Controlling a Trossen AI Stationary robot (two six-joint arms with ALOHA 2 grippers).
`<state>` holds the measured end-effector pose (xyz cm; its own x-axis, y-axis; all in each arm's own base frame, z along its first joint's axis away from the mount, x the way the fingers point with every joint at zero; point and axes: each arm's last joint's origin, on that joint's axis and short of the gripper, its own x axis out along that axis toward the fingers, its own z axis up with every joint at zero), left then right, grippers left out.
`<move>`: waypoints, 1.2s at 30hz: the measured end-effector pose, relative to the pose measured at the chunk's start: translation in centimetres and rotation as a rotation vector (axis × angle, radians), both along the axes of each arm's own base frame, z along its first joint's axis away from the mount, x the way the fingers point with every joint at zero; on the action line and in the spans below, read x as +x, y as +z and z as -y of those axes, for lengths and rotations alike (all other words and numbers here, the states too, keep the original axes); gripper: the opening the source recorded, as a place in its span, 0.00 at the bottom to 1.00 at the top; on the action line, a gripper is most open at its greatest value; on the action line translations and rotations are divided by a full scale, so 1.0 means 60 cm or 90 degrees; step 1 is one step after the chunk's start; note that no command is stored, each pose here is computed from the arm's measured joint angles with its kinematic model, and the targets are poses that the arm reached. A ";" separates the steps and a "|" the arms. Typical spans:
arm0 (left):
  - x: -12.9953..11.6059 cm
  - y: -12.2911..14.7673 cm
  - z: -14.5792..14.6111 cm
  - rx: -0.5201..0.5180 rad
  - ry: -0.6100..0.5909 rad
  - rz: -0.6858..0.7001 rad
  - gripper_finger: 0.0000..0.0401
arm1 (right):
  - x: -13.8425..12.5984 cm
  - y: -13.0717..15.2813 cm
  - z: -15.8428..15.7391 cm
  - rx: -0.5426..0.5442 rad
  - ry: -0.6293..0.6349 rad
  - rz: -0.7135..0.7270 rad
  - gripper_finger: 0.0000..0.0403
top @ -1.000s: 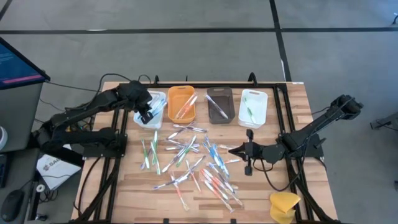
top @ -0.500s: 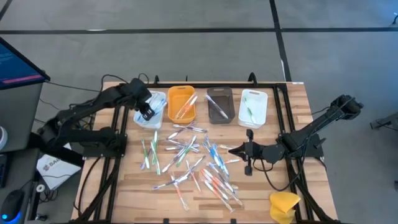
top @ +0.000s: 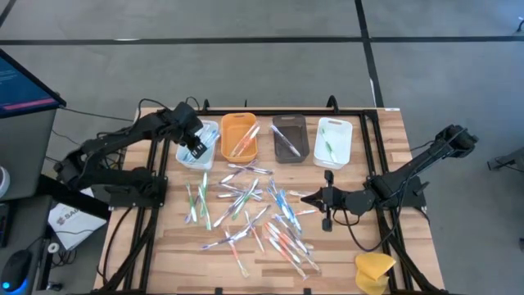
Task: Pick & Place Toothbrushes
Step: Put the blue toothbrush into the left white bin, then put the green toothbrush into right white the bin
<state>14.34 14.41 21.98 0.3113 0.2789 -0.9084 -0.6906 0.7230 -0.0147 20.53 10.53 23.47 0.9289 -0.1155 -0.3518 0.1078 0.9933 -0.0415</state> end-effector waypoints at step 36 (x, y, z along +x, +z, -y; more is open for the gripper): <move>-0.012 0.083 0.123 0.141 -0.259 0.301 0.45 | 0.001 0.001 -0.001 0.035 0.002 0.004 0.04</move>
